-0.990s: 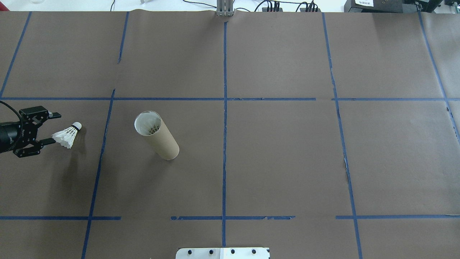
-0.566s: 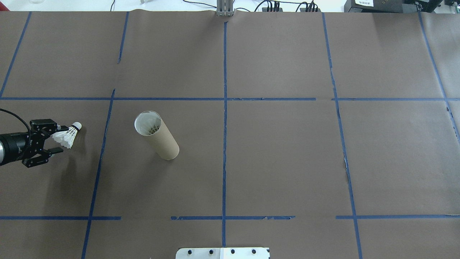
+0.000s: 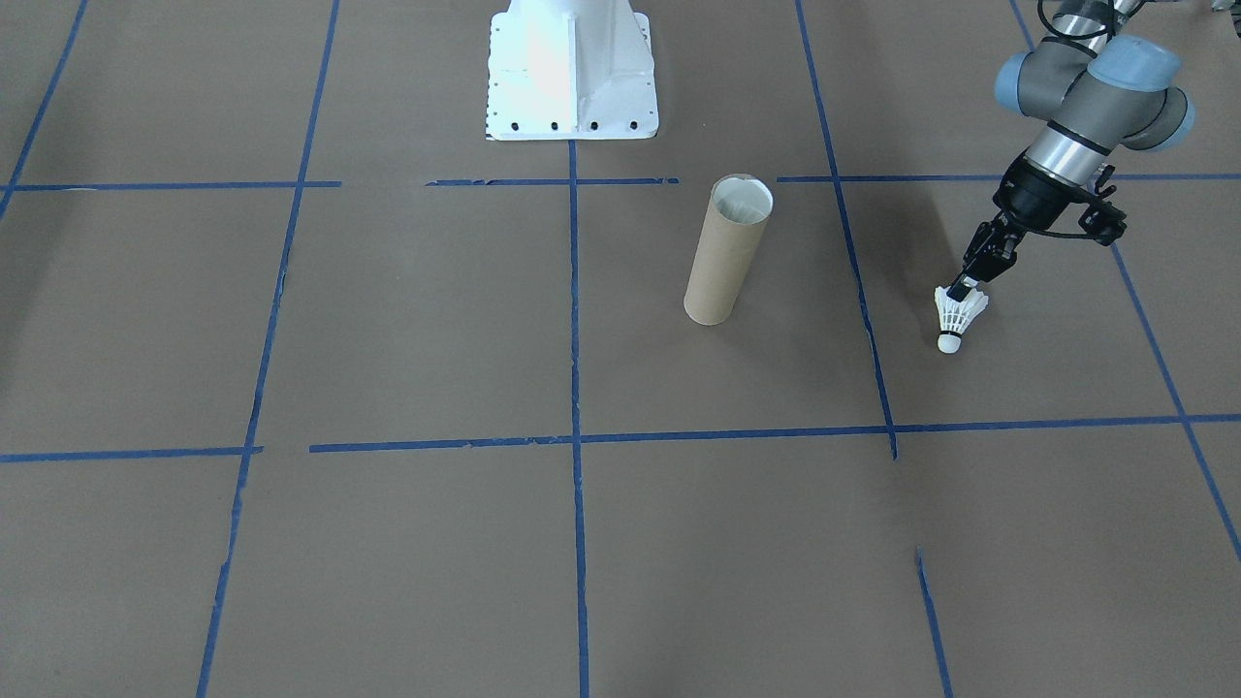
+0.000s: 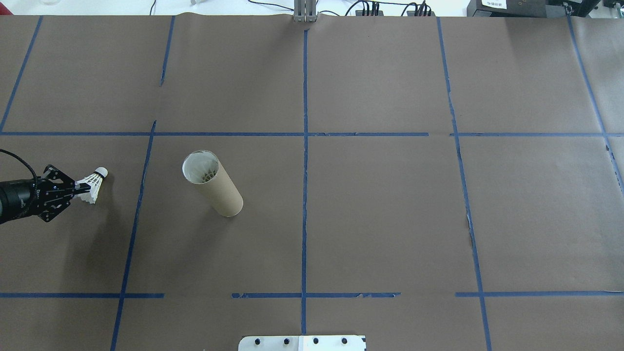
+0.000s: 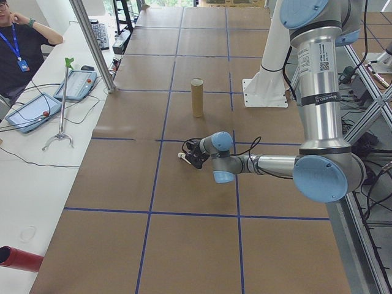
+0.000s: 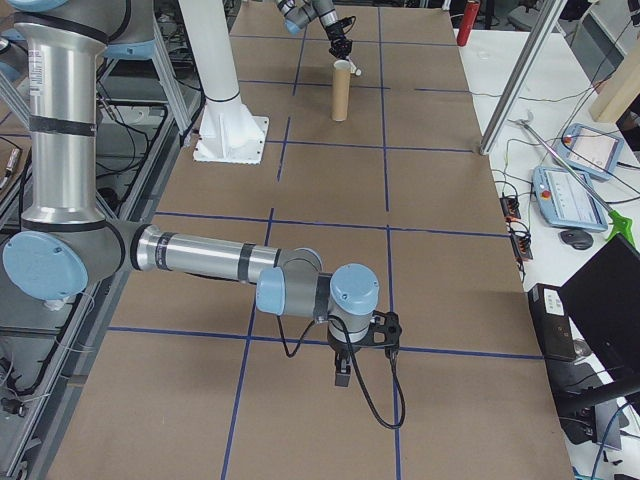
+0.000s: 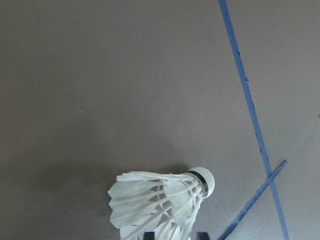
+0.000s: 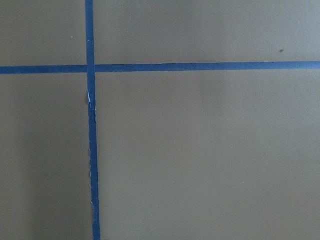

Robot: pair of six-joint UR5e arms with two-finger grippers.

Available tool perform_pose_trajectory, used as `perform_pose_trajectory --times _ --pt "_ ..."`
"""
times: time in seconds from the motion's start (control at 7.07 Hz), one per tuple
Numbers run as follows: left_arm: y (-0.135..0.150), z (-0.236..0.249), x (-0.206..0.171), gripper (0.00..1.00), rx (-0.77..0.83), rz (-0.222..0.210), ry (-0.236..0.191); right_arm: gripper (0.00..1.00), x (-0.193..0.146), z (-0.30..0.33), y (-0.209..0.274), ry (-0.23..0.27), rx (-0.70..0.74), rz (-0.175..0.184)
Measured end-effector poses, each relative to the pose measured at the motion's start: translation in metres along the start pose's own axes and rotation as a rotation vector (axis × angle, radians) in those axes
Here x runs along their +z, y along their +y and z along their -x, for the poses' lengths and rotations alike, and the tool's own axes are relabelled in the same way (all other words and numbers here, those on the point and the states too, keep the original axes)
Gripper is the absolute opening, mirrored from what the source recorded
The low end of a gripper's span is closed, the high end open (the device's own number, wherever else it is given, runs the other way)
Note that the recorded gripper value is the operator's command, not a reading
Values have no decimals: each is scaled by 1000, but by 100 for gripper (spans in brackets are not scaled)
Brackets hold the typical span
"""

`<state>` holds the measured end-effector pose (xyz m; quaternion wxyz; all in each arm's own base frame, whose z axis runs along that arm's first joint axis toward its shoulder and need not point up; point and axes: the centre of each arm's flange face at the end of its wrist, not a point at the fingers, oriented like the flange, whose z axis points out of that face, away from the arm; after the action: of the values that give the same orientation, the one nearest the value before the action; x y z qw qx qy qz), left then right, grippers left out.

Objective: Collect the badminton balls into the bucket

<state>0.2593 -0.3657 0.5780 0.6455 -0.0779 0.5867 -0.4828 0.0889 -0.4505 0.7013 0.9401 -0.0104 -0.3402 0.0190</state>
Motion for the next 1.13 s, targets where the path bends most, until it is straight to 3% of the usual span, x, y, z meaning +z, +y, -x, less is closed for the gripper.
perform_pose_trajectory --times 0.28,0.42,0.85,1.13 --pt "8 -6 -15 0 9 20 3 100 0 0 0 0 0 0" --pt "16 -13 -20 0 19 47 -22 100 0 0 0 0 0 0" --pt "24 -62 -54 0 213 142 -143 100 0 0 0 0 0 0" --pt "44 -84 -65 0 290 249 -222 100 0 0 0 0 0 0"
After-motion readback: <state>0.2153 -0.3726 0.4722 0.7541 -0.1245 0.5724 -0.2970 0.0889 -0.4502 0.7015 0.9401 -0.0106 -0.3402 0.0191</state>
